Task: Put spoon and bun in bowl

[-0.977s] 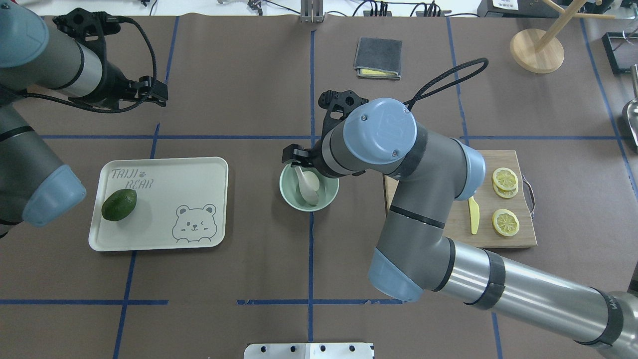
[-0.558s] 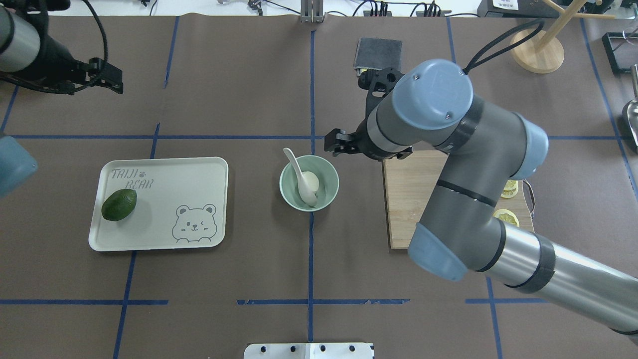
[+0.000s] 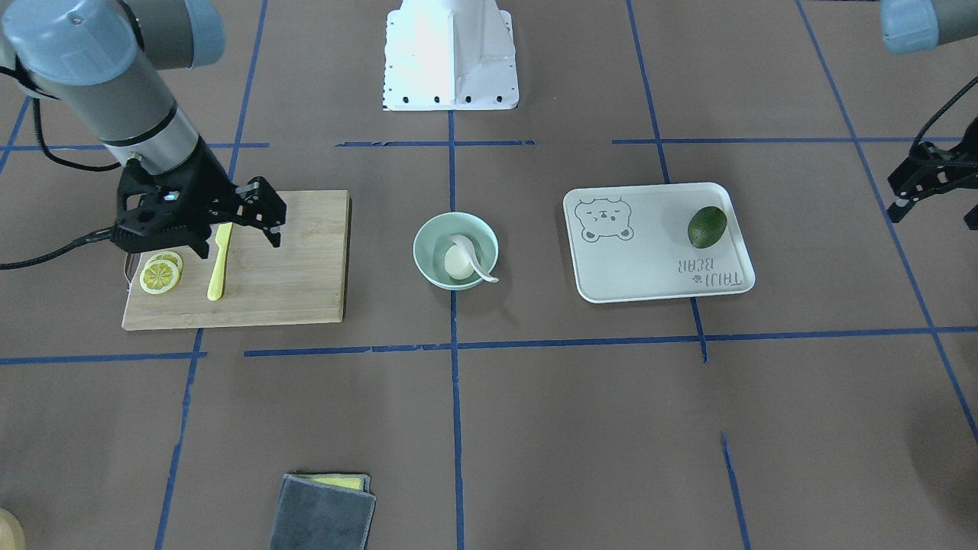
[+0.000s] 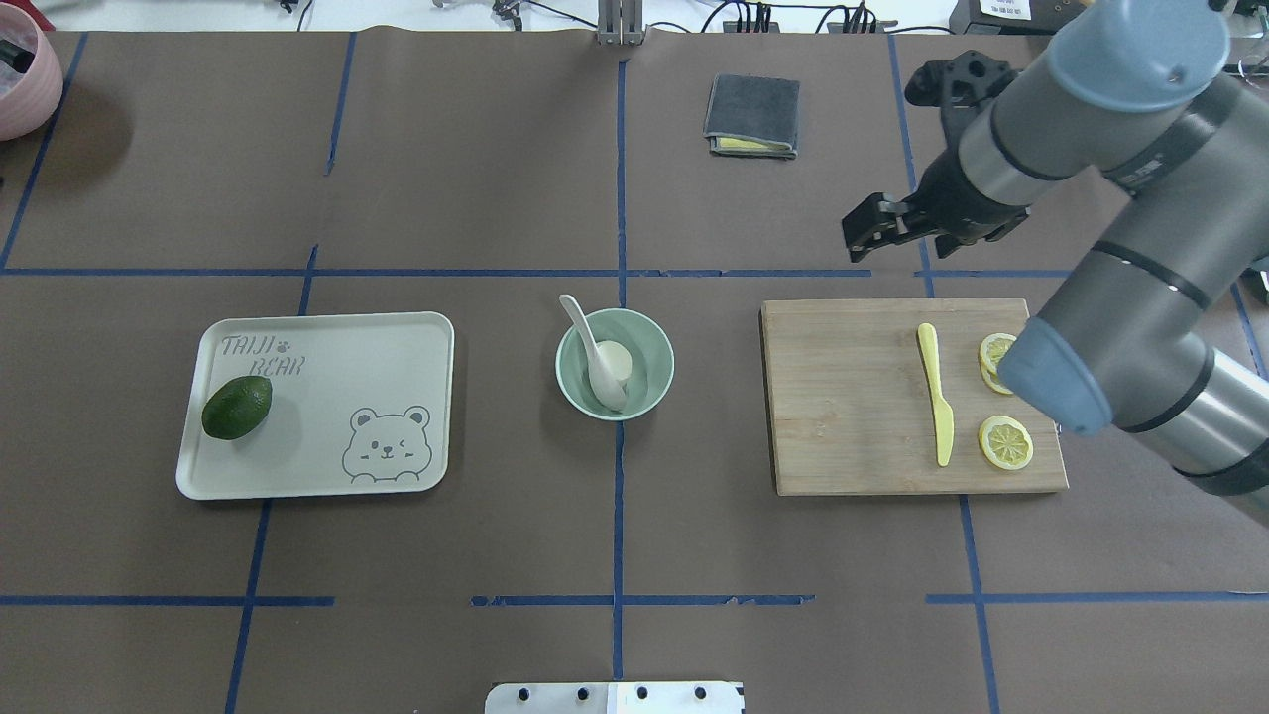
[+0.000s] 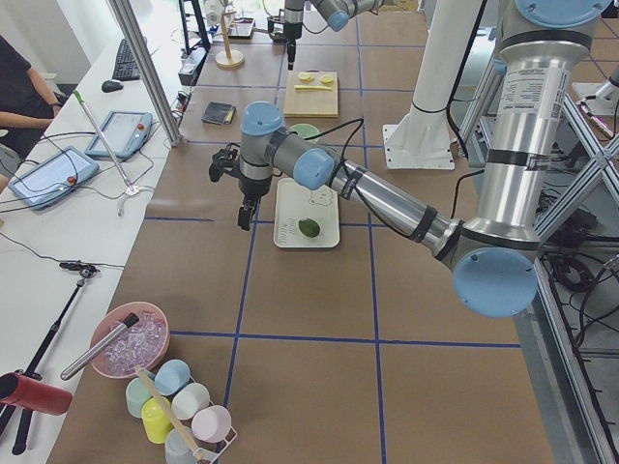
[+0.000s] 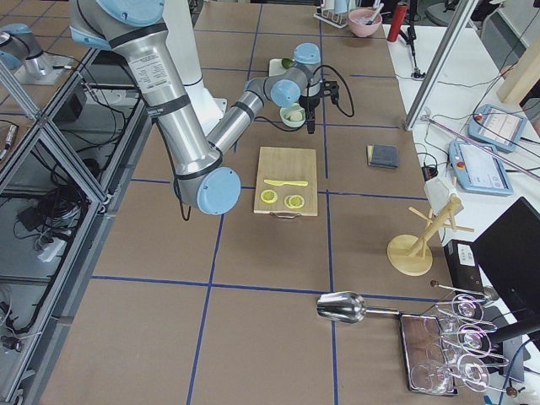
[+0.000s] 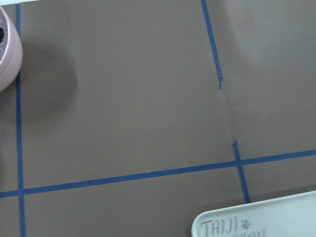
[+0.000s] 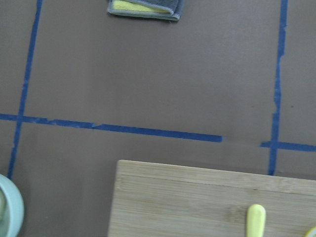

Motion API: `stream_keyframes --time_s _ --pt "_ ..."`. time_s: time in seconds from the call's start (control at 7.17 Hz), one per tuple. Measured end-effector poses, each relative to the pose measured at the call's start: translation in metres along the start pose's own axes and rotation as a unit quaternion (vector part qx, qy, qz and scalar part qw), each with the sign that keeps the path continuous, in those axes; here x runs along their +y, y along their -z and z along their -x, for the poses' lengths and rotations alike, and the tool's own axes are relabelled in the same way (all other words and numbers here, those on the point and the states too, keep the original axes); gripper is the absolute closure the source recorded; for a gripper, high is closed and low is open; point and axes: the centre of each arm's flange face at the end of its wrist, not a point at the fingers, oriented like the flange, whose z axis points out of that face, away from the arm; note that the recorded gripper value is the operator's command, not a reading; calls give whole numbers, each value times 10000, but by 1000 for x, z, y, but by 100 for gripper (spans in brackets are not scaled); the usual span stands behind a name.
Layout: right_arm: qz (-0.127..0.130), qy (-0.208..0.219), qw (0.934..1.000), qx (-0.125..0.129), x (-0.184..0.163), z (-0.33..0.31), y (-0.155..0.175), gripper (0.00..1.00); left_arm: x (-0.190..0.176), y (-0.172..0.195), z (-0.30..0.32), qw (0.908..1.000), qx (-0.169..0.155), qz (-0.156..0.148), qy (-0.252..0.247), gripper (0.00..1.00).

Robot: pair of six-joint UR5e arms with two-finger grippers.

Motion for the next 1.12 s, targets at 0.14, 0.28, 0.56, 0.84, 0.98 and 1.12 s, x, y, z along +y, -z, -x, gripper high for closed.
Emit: stream_keyframes --time_s 0.14,0.28,0.56,0.84,0.98,1.12 --pt "56 164 9998 128 -2 -48 4 0 10 -1 40 9996 -134 179 -192 0" --pt "129 339 9991 233 -1 -103 11 0 19 -1 78 9985 -230 384 -328 0" --pt "267 543 9977 300 15 -213 32 0 35 -4 115 9970 -215 631 -405 0" --pt "309 725 9961 391 39 -292 51 0 45 -8 124 9967 -153 695 -382 0" --pt "296 734 9961 380 50 -329 62 0 50 -9 128 9967 -149 711 -363 0" --pt "272 672 9970 276 59 -368 73 0 53 -8 132 9968 -154 708 -335 0"
